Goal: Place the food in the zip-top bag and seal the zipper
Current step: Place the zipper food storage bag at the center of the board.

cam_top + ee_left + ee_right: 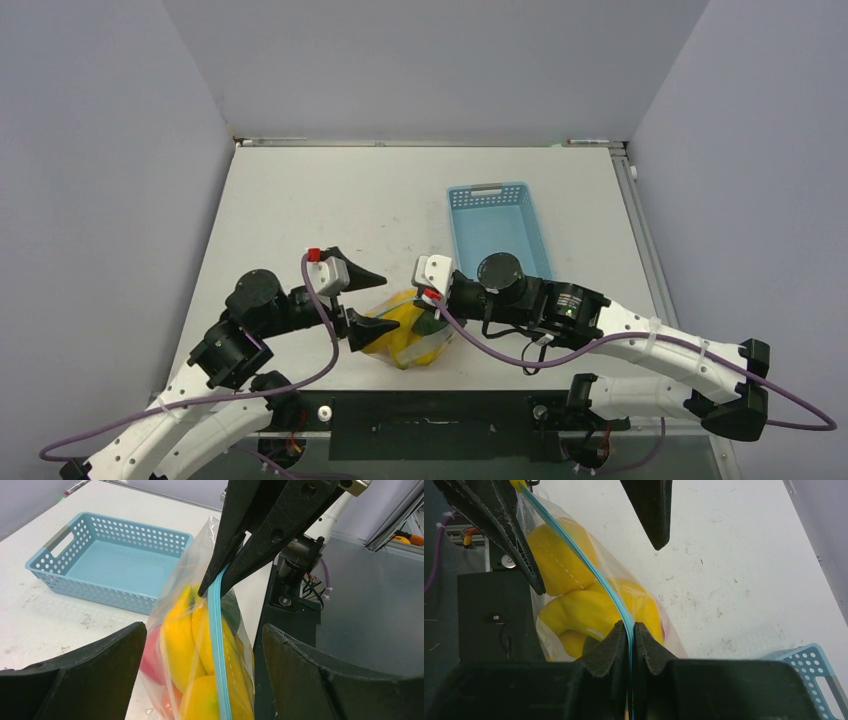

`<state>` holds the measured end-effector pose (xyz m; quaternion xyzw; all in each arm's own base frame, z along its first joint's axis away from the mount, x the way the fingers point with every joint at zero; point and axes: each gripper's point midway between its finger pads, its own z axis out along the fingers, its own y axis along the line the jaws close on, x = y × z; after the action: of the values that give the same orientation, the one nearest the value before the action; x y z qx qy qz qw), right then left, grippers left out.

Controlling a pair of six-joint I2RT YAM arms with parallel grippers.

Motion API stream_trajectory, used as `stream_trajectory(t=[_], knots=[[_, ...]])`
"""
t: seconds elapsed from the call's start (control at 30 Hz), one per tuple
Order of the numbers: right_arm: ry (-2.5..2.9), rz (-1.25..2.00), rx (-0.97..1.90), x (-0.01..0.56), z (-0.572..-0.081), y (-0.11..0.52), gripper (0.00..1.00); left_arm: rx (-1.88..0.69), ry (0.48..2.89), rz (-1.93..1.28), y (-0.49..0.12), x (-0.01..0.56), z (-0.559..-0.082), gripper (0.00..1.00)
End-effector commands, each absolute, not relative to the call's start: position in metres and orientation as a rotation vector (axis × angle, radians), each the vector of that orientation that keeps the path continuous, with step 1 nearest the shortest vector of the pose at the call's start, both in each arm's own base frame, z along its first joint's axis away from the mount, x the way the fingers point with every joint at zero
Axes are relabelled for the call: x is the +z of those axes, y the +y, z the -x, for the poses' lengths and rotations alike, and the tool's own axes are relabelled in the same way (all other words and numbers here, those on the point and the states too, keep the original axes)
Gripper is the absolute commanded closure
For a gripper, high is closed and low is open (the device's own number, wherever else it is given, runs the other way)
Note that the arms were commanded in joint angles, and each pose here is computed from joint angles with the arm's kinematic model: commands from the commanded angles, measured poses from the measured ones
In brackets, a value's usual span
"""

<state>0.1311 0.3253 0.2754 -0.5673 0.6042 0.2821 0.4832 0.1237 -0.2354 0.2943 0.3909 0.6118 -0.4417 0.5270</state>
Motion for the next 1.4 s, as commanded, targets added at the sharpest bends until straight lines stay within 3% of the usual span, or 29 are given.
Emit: stream_trajectory(t=[0.0,0.37,0.67,0.9,1.03,1.37], knots=[[1.36,1.289,0.757,0.315,-0.133,0.338,0.95,-1.051,1.443,-0.932,-0.236,0.301,-0.127,0.2],[1.342,1.272,0.761,0.324,-0.133,0.337,0.95,-1.045,1.492,-0.952,-0.241,0.291,-0.131,0.48],[1.337,1.267,0.756,0.327,-0.134,0.336,0.95,-1.052,1.508,-0.97,-0.243,0.29,-0.131,1.0],[1.348,1.264,0.742,0.325,-0.136,0.335,0.95,-1.039,1.49,-0.954,-0.241,0.294,-0.132,1.0],[1.366,1.252,0.715,0.323,-0.14,0.332,0.89,-0.998,1.491,-0.917,-0.237,0.296,-0.139,1.0],[1.361,1.117,0.614,0.338,-0.155,0.304,0.51,-0.92,1.494,-0.814,-0.228,0.305,-0.161,1.0]])
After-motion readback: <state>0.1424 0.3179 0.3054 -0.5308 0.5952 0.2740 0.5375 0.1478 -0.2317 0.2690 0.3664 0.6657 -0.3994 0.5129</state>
